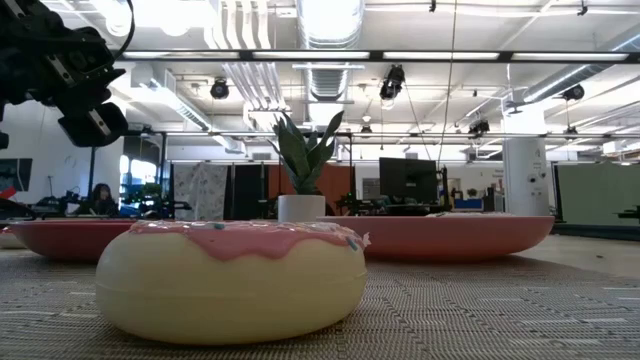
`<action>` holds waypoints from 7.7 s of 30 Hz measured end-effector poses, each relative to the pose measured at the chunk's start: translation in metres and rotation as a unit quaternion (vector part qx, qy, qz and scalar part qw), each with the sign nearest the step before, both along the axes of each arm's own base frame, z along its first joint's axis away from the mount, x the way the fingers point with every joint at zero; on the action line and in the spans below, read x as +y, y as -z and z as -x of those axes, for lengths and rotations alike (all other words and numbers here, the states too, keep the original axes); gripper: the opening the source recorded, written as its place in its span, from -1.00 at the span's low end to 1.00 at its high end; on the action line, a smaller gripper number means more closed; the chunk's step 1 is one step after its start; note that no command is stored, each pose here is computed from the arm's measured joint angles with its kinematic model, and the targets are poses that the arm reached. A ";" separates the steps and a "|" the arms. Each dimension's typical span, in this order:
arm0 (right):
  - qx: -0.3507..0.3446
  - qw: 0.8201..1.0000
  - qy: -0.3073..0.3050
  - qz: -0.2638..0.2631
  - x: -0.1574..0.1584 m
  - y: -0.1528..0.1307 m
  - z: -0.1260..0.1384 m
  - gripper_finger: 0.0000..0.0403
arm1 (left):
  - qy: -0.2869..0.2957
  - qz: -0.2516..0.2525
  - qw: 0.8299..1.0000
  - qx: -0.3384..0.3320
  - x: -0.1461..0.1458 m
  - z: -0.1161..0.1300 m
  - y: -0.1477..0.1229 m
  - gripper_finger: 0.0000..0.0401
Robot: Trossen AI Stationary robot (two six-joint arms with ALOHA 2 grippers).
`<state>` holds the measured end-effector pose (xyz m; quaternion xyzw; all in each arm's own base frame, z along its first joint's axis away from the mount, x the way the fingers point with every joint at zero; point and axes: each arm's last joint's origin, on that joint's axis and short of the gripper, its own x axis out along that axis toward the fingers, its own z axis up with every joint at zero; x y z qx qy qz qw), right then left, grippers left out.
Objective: Pick & Place donuts
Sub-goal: Put the big black donut on the light pink plate, then put the big pink donut on the light pink plate, then put the small orange donut on the pink plate
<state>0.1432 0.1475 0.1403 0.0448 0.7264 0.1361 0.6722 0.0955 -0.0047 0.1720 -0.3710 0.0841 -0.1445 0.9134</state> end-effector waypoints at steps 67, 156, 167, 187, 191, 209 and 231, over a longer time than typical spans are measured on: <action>-0.080 0.919 0.380 0.070 -0.141 -0.034 -0.209 0.10 | -0.022 0.127 0.992 0.006 0.001 -0.001 -0.006 -0.44; -0.211 0.858 0.424 0.199 -0.131 -0.141 -0.044 0.16 | 0.079 -0.317 0.869 0.373 -0.200 -0.261 -0.014 0.06; -0.210 0.858 0.423 0.198 -0.130 -0.141 -0.044 0.16 | 0.085 -0.329 0.856 0.389 -0.197 -0.266 0.004 0.08; -0.223 0.866 0.398 0.206 -0.131 -0.143 -0.041 0.16 | 0.090 -0.330 0.862 0.373 -0.179 -0.280 -0.022 -0.96; -0.231 0.863 0.401 0.203 -0.132 -0.146 -0.038 0.16 | 0.055 -0.350 0.871 0.340 -0.155 -0.294 -0.058 -0.96; -0.249 0.851 0.411 0.210 -0.134 -0.152 -0.032 0.16 | -0.021 -0.345 0.881 0.323 -0.071 -0.333 -0.028 -0.62; -0.262 0.851 0.414 0.191 -0.133 -0.153 -0.036 0.16 | -0.049 -0.344 0.870 0.348 -0.084 -0.300 -0.076 -0.39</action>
